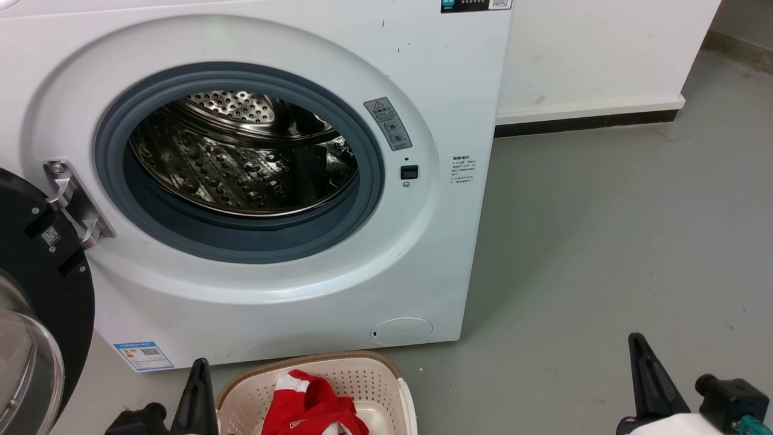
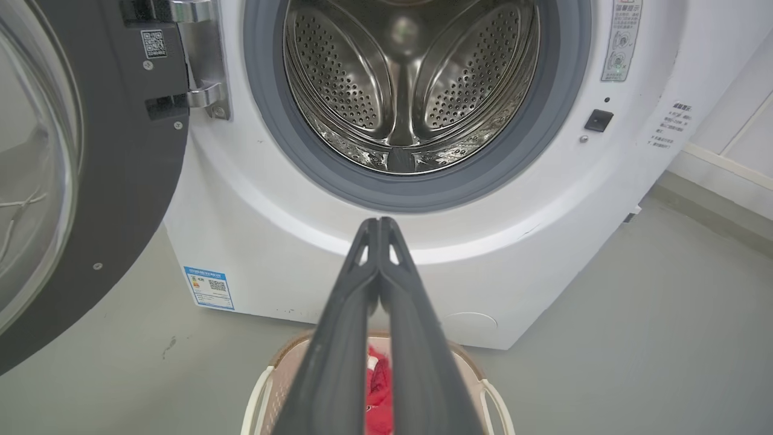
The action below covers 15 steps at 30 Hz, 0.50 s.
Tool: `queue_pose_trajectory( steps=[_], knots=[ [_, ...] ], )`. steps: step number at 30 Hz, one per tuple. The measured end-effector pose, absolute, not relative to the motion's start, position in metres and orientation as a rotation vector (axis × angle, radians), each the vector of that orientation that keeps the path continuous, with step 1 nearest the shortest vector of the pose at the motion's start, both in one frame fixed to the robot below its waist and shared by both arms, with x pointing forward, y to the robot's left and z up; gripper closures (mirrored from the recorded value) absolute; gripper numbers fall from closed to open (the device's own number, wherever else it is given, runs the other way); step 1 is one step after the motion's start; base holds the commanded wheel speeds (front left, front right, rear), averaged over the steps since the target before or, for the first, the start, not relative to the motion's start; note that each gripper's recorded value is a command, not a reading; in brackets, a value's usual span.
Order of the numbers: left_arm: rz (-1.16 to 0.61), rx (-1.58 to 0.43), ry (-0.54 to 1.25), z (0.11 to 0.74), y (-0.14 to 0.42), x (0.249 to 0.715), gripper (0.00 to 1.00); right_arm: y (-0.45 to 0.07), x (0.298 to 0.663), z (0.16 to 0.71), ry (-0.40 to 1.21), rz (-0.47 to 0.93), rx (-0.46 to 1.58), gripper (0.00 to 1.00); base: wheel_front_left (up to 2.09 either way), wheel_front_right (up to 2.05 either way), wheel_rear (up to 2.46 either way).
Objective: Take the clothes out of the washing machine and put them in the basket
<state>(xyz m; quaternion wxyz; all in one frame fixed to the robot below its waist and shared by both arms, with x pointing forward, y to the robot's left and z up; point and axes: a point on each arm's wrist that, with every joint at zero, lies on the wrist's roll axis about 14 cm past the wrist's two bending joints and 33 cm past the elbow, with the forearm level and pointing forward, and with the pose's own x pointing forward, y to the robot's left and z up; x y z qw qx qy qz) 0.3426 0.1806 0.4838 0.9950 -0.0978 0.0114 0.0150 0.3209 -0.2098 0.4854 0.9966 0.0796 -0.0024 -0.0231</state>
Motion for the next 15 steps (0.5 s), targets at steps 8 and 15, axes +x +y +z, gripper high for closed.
queue_pose_trajectory(
  steps=[8,15],
  knots=[
    [0.052,-0.386,0.043,0.483,0.184,0.350,1.00,-0.214,0.329,0.487,-0.007,-0.076,0.354,1.00,0.00,0.00,0.00],
    [0.060,-0.508,0.053,0.483,0.186,0.354,1.00,-0.216,0.334,0.488,-0.006,-0.087,0.477,1.00,0.00,0.00,0.00]
  ],
)
